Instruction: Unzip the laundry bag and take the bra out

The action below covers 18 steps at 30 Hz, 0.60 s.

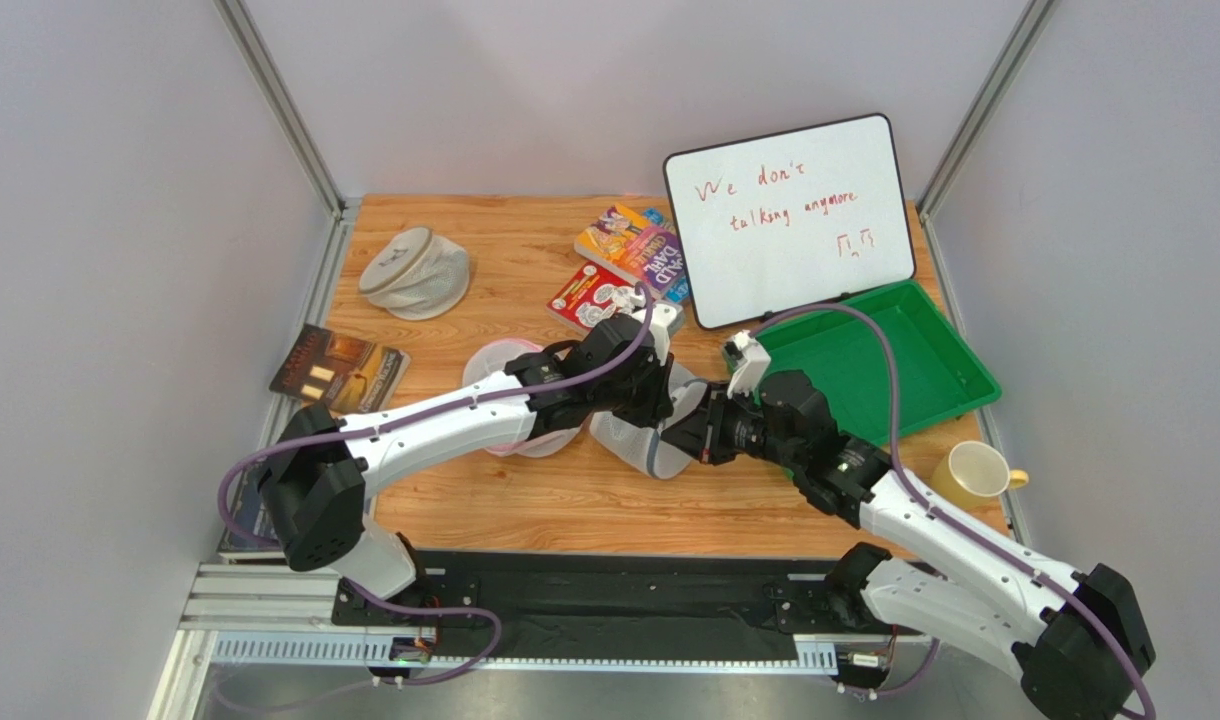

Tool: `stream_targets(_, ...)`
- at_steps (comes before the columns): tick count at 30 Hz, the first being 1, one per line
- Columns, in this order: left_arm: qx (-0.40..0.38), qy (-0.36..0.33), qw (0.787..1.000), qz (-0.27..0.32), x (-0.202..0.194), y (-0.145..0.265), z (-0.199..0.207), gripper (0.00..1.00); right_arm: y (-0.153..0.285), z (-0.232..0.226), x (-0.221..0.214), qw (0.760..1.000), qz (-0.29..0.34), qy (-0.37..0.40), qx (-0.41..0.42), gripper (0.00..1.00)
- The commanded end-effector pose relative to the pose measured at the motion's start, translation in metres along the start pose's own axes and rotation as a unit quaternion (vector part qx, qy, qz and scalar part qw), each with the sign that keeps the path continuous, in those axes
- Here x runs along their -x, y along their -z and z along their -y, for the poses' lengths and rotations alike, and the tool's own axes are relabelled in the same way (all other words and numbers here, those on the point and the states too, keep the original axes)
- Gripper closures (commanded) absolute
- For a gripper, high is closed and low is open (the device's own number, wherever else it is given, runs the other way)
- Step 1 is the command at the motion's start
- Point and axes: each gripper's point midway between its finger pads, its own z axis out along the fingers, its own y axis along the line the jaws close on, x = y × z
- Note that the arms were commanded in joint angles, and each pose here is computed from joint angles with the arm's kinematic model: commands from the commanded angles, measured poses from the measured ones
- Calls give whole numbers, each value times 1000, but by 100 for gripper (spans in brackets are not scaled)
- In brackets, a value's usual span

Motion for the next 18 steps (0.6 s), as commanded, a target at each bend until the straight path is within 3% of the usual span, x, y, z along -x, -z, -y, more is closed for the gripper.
stream_targets(1, -15, -7, 1000, 27, 24, 3, 12, 100, 3, -14, 17, 999, 27, 12, 16, 100)
stream_targets(18, -24, 25, 998, 53, 52, 11, -10, 100, 1, -2, 2, 1000, 12, -2, 6, 100)
